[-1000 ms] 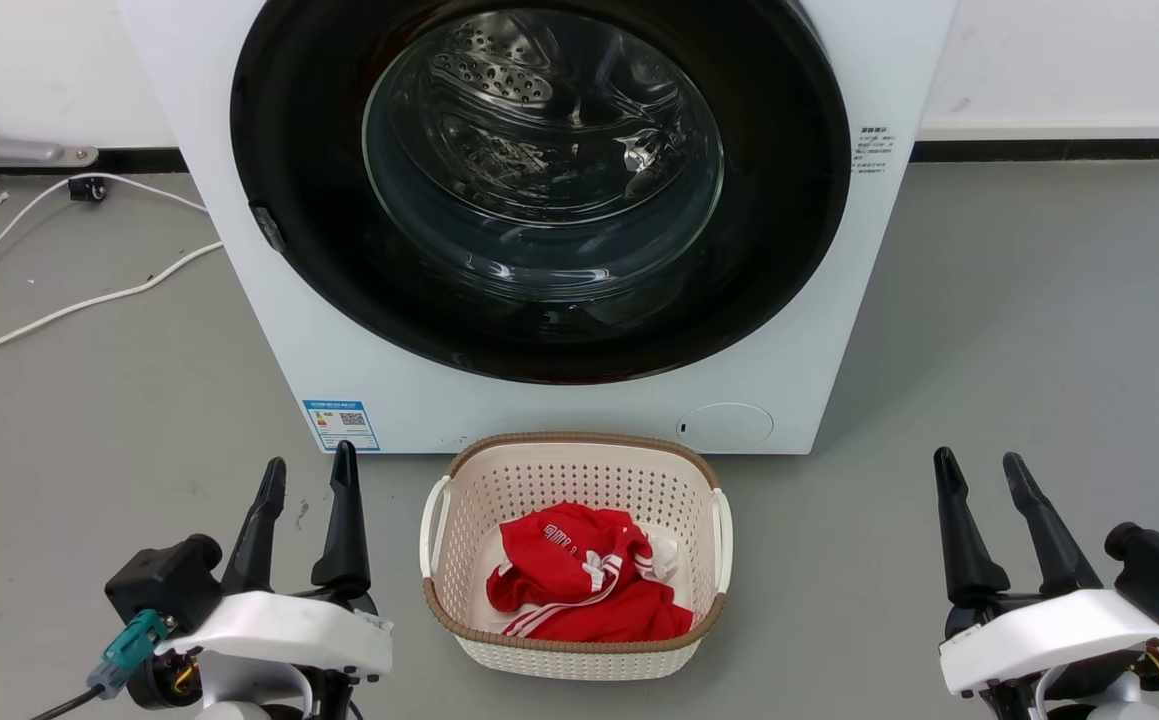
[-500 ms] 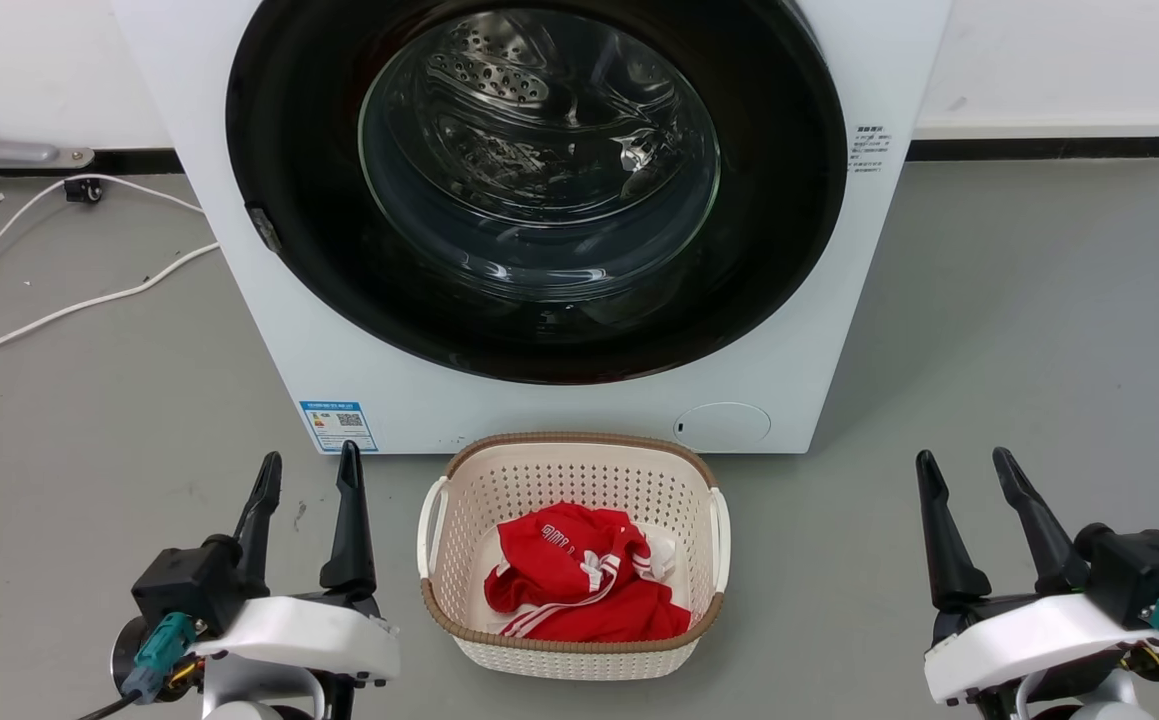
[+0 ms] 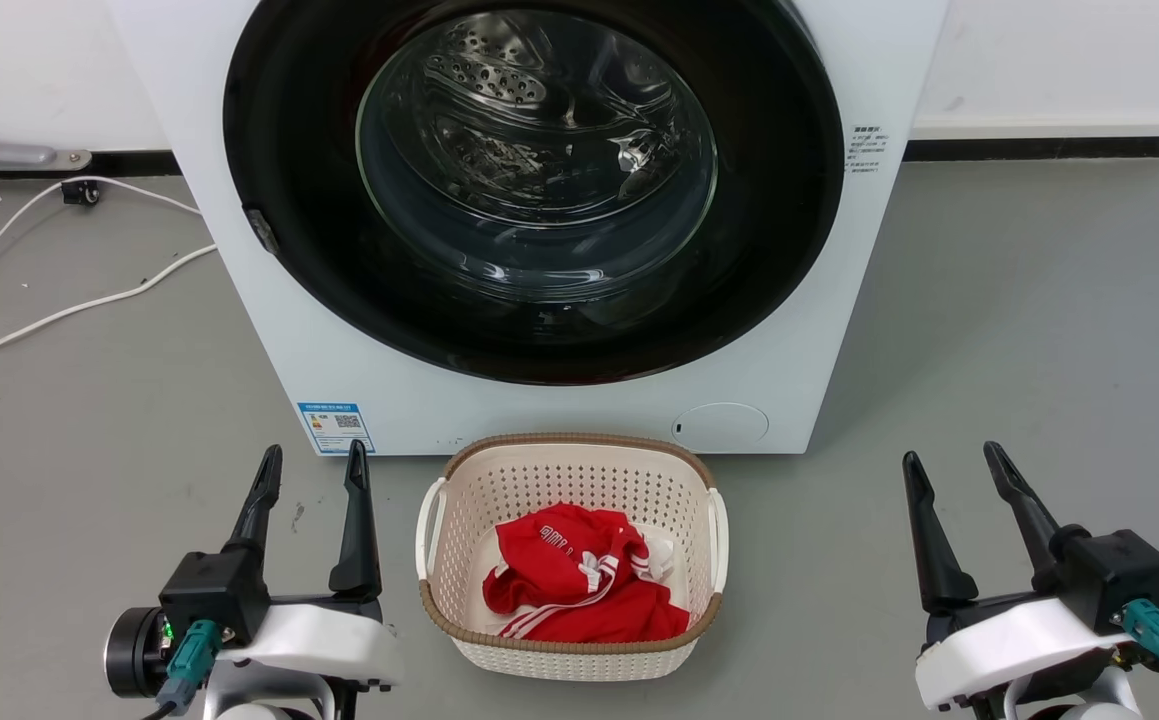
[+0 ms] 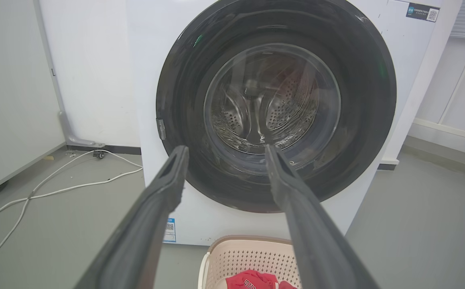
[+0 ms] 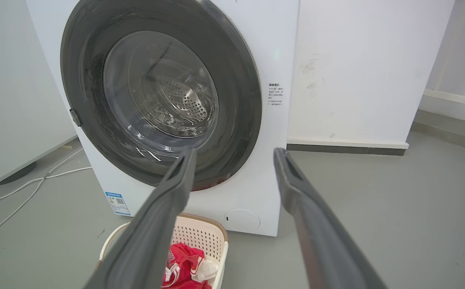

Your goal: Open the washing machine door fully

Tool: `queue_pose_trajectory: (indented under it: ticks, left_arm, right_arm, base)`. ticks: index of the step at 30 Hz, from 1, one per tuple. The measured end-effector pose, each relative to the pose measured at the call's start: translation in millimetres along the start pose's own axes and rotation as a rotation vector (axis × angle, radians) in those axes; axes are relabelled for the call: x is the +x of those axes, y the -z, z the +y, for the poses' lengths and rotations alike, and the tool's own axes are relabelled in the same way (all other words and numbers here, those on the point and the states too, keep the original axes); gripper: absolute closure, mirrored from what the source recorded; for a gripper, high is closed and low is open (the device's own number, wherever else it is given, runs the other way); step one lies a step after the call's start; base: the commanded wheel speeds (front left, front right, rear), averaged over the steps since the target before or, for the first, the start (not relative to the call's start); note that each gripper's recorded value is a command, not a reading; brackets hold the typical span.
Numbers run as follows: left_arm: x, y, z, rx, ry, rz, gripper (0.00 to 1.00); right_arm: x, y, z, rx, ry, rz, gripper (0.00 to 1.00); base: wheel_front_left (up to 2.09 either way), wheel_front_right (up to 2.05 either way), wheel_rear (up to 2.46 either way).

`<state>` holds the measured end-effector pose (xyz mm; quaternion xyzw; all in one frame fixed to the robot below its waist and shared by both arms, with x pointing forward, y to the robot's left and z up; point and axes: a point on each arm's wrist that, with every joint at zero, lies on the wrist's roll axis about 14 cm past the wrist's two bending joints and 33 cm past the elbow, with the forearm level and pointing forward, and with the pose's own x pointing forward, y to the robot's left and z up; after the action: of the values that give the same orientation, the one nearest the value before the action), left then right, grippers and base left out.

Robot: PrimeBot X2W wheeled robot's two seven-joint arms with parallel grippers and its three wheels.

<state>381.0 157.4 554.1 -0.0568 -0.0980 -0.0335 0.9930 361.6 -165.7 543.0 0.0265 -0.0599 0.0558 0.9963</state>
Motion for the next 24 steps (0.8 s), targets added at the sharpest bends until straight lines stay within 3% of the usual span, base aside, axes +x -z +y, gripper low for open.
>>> queue_pose_trajectory:
  ticks: [24]
  left_arm:
    - [-2.4, -5.8, -6.5, 0.129, 0.018, -0.044, 0.00]
  right_arm:
    - [-2.9, -3.3, 4.6, -0.112, -0.021, -0.021, 0.00]
  base:
    - [0.00, 0.00, 0.00]
